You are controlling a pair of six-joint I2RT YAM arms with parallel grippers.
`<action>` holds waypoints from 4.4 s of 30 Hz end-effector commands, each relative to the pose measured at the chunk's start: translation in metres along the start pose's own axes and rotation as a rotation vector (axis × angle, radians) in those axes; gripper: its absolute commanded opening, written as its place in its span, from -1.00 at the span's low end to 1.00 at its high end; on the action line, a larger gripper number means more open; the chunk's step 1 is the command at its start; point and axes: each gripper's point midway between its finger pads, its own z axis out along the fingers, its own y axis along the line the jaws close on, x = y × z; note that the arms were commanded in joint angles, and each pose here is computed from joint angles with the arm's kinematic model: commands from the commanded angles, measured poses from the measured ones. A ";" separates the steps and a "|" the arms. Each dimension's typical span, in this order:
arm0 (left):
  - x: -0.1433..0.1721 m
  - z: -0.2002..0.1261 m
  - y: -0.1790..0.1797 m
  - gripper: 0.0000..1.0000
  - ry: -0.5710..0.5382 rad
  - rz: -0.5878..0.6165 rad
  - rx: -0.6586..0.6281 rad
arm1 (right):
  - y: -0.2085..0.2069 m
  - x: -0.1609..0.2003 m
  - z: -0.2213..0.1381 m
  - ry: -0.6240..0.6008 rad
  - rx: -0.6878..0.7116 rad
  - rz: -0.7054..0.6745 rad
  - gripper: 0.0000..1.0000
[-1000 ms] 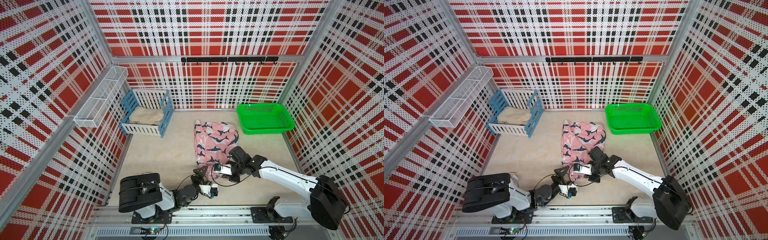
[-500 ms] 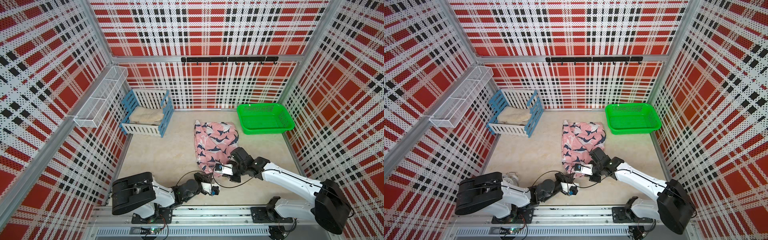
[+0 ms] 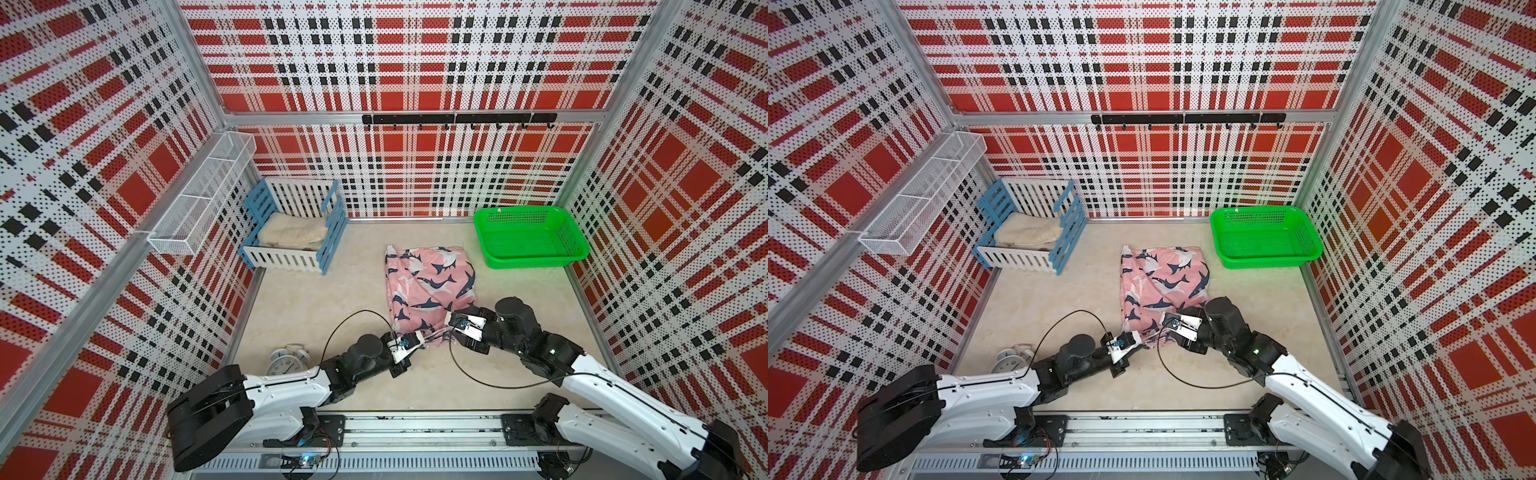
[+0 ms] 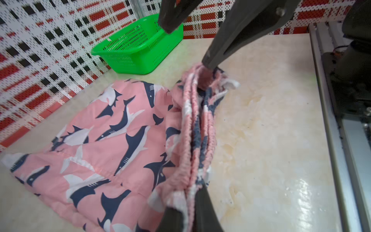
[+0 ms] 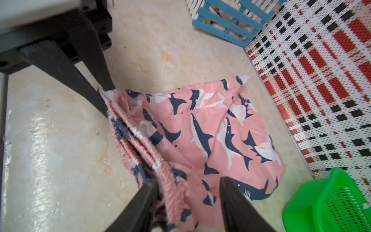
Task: Roll up the shorts
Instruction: Roll the shorts at the center of the board.
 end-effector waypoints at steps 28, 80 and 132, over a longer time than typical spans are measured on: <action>0.117 0.055 0.021 -1.00 0.560 -0.743 0.186 | 0.095 0.085 0.080 0.386 -0.269 -0.356 0.63; 0.036 0.002 -0.028 0.98 0.111 0.605 -0.228 | 0.092 0.087 0.044 0.340 -0.630 0.079 -1.00; 0.086 0.031 -0.023 -1.00 0.647 -0.142 0.848 | 0.054 0.019 -0.016 0.082 -0.190 -0.282 -0.08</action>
